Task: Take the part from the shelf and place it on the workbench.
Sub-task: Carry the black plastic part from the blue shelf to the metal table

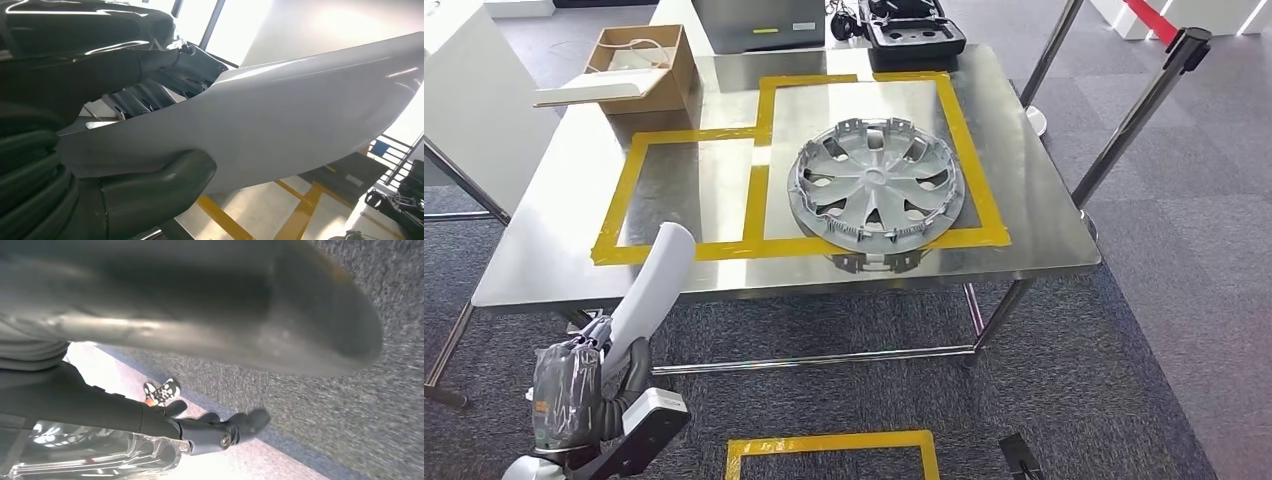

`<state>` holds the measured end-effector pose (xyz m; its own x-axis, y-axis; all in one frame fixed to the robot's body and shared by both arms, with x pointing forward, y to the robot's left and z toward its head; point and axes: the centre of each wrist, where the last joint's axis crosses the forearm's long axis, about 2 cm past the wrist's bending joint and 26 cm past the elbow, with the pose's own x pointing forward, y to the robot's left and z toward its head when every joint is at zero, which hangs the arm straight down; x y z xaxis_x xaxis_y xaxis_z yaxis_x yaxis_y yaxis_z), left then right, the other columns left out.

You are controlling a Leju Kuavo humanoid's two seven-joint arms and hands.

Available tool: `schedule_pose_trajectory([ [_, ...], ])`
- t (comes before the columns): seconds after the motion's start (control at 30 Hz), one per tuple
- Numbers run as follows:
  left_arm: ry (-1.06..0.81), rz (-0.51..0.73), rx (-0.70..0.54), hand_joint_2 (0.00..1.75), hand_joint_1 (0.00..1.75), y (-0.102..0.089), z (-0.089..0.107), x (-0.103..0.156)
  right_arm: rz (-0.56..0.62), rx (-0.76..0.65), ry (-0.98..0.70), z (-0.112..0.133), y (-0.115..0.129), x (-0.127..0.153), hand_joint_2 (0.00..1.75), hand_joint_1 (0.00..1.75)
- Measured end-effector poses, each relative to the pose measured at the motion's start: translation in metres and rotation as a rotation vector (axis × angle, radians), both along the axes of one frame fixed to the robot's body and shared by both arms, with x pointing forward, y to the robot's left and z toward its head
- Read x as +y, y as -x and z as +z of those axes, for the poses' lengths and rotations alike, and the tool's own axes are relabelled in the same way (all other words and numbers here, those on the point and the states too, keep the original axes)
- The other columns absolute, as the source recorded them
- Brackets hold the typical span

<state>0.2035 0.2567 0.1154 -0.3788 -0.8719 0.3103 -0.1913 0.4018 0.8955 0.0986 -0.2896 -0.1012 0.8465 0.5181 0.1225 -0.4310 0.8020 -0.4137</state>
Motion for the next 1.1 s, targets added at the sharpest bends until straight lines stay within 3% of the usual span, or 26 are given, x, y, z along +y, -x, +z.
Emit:
schedule_pose_trajectory([
  [1.1,0.007,0.016,-0.008,1.75,1.75,0.0027,0.0056,0.0014,0.015,0.000,0.010,0.0008,-0.0036,-0.0016,0.00,0.00],
])
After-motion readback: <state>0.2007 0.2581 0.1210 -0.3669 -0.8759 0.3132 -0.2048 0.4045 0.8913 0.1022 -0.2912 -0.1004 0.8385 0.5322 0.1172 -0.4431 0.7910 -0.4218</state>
